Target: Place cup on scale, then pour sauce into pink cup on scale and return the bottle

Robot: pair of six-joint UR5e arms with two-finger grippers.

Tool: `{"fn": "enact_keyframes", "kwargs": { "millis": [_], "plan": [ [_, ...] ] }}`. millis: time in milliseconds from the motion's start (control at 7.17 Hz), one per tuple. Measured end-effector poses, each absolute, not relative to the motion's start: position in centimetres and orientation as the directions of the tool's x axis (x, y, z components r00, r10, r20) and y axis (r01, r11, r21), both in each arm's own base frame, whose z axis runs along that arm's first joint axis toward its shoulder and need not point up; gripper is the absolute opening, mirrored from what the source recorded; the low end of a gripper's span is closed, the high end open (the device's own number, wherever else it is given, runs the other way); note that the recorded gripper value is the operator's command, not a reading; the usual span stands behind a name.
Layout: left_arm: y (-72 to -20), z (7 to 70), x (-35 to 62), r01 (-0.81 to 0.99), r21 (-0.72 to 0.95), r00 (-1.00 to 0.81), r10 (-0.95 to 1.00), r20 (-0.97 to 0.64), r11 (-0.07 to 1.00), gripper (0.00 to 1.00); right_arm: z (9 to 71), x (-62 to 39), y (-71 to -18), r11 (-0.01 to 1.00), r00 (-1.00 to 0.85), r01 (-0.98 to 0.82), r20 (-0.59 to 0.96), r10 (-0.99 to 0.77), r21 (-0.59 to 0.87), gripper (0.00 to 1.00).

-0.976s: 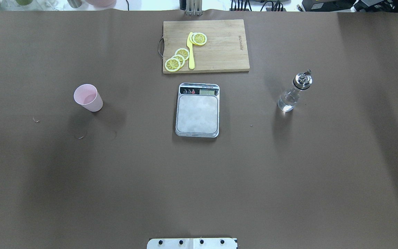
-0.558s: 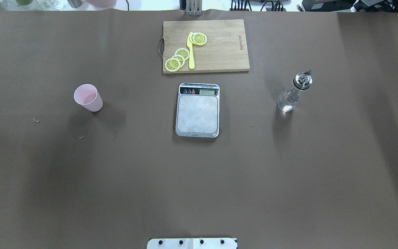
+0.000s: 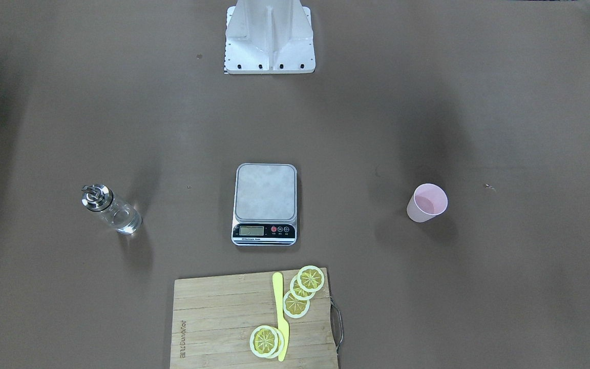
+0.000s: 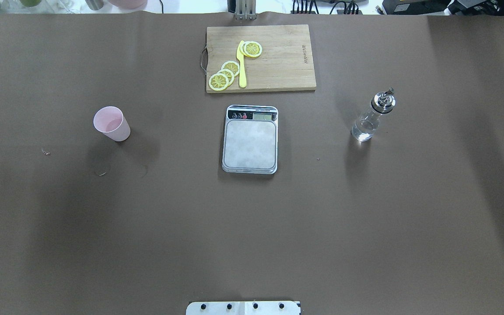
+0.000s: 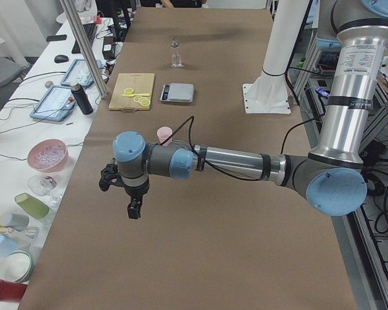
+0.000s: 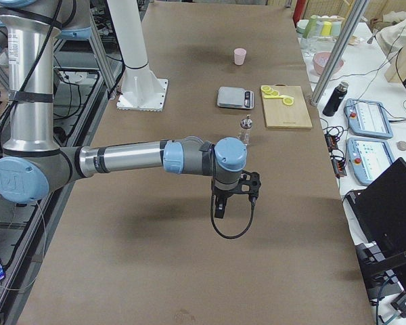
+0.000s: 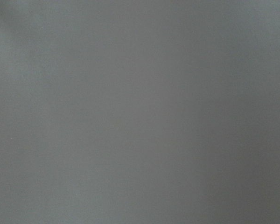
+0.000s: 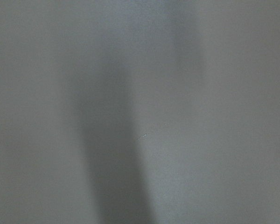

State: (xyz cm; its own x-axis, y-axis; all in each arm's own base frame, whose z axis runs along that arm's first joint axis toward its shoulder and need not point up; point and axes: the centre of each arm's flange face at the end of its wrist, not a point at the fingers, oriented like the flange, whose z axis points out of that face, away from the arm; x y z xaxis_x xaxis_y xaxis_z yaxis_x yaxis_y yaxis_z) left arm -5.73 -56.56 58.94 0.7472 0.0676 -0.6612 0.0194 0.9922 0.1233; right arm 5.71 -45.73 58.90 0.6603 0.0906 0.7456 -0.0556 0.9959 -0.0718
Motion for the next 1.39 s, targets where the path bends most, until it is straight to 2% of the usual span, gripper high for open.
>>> {"fn": "enact_keyframes", "kwargs": {
  "millis": [139,418,837,1394],
  "plan": [
    [-57.7,56.8,-4.2,0.034,0.124,0.744,0.058,-0.666,0.992,0.98,58.3,5.7,-46.1,0.997,0.661,-0.055,0.746,0.080,-0.058,1.00],
    [-59.1,49.2,6.5,0.058,0.081,0.717,0.015,-0.697,0.995,0.98,57.7,5.7,-46.6,0.998,0.661,-0.055,0.747,0.067,-0.041,1.00],
    [-58.3,39.2,22.0,0.075,0.019,0.661,-0.036,-0.749,0.997,0.98,56.6,5.7,-46.9,0.998,0.662,-0.055,0.749,0.035,0.002,1.00],
    [-57.0,39.0,28.8,0.100,0.051,0.675,-0.030,-0.737,0.994,0.98,43.8,4.8,-51.7,0.959,0.659,-0.045,0.729,-0.183,0.281,1.00]
  ]
}}
